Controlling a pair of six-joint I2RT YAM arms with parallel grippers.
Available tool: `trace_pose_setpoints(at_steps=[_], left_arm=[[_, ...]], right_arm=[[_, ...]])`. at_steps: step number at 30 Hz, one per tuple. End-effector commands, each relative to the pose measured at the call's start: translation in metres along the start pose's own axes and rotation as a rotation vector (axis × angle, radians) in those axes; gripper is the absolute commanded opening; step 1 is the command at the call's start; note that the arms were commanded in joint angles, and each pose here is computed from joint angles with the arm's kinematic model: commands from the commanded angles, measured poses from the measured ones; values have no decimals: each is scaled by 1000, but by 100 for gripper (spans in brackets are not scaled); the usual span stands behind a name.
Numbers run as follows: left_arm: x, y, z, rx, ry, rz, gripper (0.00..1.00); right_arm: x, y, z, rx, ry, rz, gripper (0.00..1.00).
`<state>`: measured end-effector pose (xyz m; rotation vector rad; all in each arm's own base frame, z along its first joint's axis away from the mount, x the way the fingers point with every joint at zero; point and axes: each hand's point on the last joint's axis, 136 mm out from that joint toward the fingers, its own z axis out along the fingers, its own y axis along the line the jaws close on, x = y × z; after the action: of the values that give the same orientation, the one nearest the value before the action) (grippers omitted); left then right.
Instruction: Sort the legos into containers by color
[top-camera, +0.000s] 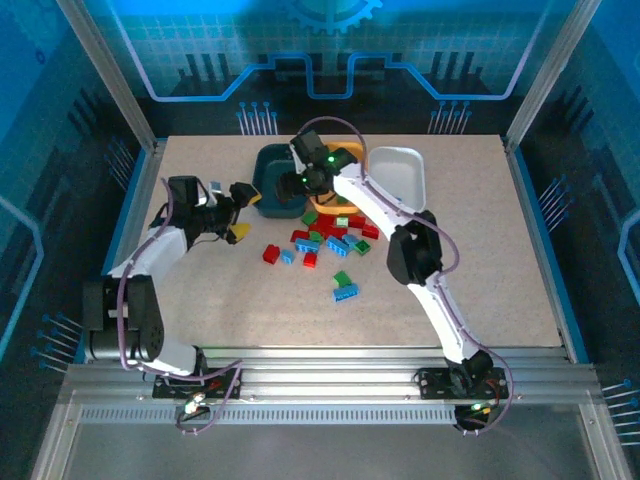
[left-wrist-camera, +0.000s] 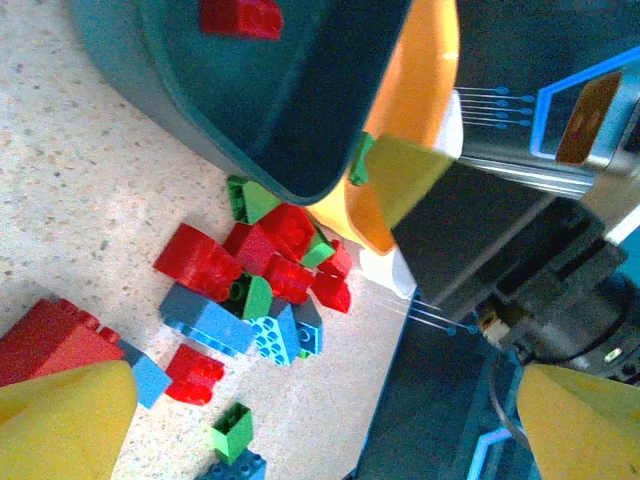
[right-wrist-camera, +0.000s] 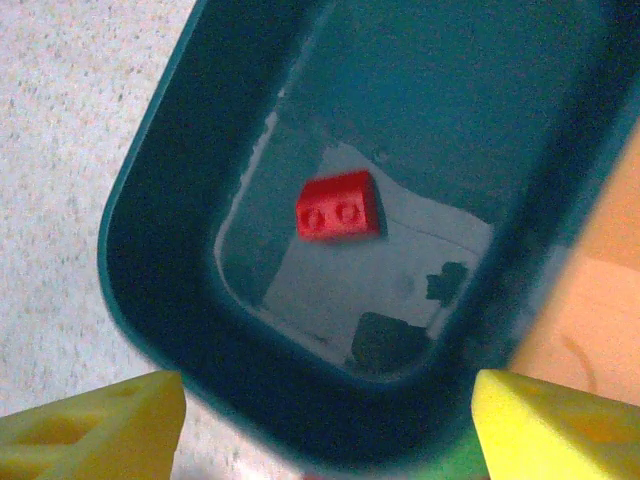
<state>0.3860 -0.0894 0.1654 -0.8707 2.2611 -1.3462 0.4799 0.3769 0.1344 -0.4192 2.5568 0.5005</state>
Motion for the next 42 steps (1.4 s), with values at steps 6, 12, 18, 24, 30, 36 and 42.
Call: trace_pose_setpoints(at_steps=[6, 12, 18, 24, 30, 36, 42], left_arm=[[52, -5, -12, 6, 34, 99, 99], [104, -3, 11, 1, 113, 157, 99], [134, -10, 25, 9, 147, 204, 99], [151, 7, 31, -7, 161, 195, 99], [153, 10, 33, -23, 157, 187, 99], [150, 8, 30, -38, 144, 190, 99], [147, 6, 33, -54, 136, 195, 99]], right_arm=[[62, -22, -130, 105, -102, -15, 84], [175, -44, -136, 158, 64, 4, 96], [247, -36, -113, 198, 233, -47, 99], [277, -26, -81, 182, 293, -46, 100], [277, -43, -57, 297, 303, -44, 97], [274, -49, -61, 326, 278, -54, 74], [247, -55, -114, 310, 142, -22, 60]])
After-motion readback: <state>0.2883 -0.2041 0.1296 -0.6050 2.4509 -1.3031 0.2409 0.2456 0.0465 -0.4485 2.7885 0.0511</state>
